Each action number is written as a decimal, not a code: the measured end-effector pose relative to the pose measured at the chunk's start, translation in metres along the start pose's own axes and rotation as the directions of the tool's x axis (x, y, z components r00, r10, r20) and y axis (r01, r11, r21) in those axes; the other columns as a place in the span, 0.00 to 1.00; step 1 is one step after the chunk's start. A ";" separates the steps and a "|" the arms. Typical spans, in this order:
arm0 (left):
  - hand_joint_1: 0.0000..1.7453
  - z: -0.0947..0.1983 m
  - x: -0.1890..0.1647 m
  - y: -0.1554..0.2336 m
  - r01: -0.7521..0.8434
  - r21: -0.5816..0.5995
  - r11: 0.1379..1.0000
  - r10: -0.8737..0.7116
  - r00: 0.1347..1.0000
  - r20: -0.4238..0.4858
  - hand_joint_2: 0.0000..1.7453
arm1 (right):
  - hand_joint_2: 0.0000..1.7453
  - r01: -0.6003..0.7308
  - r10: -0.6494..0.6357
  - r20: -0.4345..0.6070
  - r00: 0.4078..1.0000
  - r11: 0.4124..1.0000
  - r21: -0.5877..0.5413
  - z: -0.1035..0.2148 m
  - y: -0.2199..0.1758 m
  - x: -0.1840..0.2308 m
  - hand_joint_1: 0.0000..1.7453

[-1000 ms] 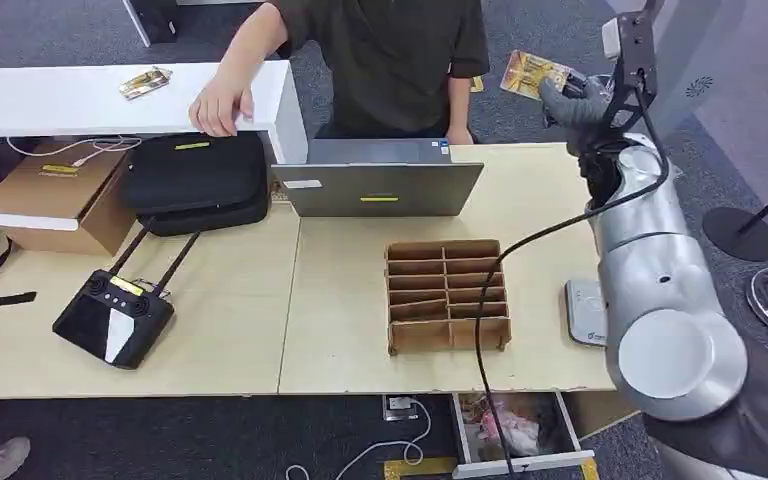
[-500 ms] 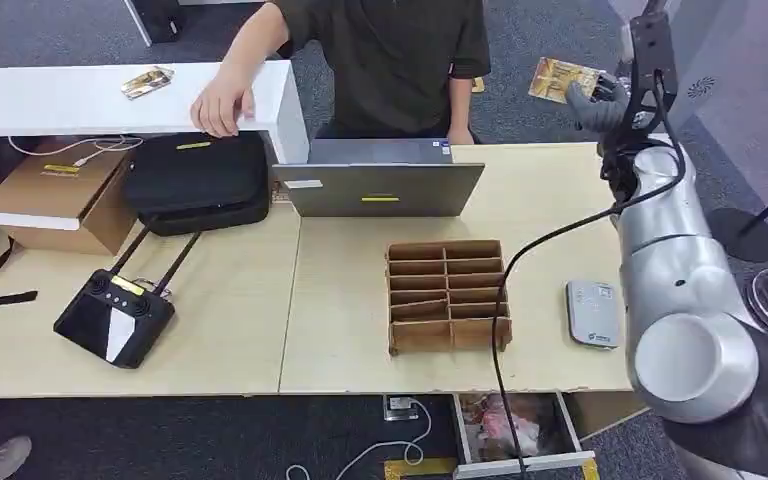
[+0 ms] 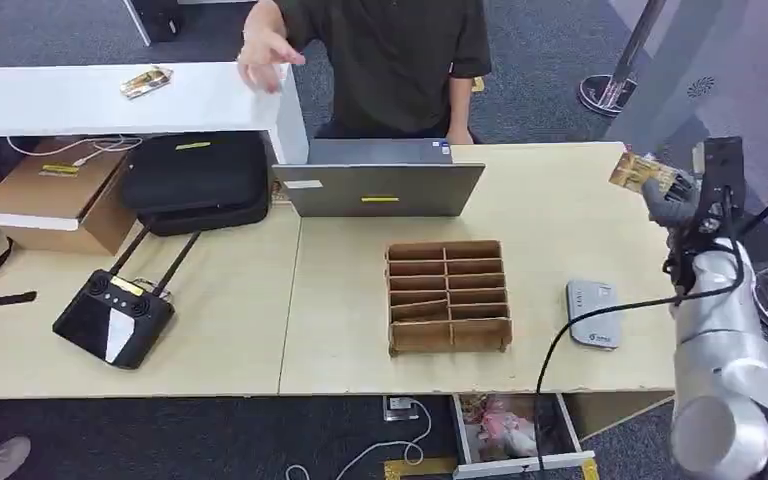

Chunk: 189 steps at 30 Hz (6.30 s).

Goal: Pass the card to the sensor for recognition and then transmit it.

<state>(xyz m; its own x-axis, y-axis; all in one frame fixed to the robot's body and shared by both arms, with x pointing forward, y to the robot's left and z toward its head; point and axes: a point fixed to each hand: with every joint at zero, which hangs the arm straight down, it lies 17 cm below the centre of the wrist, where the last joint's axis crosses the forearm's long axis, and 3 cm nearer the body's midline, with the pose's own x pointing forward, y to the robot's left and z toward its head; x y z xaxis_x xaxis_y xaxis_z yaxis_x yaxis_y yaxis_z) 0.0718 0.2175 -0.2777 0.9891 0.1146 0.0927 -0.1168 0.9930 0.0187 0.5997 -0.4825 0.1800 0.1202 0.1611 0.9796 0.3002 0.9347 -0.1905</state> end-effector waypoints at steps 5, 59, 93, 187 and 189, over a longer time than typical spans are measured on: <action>0.00 0.000 0.000 0.001 -0.003 0.005 1.000 0.003 1.000 0.000 0.00 | 1.00 -0.038 0.037 -0.032 0.999 0.999 -0.020 0.014 -0.027 -0.036 1.00; 0.00 0.014 0.033 -0.054 0.007 0.027 1.000 -0.011 0.982 0.186 0.00 | 1.00 -0.444 0.467 -0.358 0.808 0.883 0.150 0.095 0.005 -0.217 1.00; 0.00 0.013 0.024 -0.055 -0.012 0.016 1.000 0.009 0.987 0.162 0.00 | 1.00 -0.572 0.553 -0.153 0.819 0.807 -0.146 0.116 -0.030 -0.144 1.00; 0.00 0.017 0.045 -0.064 0.074 0.005 0.997 -0.073 0.969 0.237 0.00 | 1.00 -0.559 0.528 0.575 0.625 0.817 -0.143 0.122 0.250 0.170 1.00; 0.00 0.017 0.046 -0.064 0.077 0.005 0.997 -0.076 0.968 0.238 0.00 | 1.00 -0.556 0.516 0.599 0.612 0.819 -0.138 0.131 0.264 0.182 1.00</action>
<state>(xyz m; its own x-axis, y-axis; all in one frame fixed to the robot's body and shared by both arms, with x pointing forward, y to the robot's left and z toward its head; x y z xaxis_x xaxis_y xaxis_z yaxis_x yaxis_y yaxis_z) 0.1229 0.1585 -0.2574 0.9451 0.0287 0.3255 -0.0411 0.9987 0.0311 0.5770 -0.1653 0.3160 -0.3384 0.7710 0.5395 0.3094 0.6326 -0.7100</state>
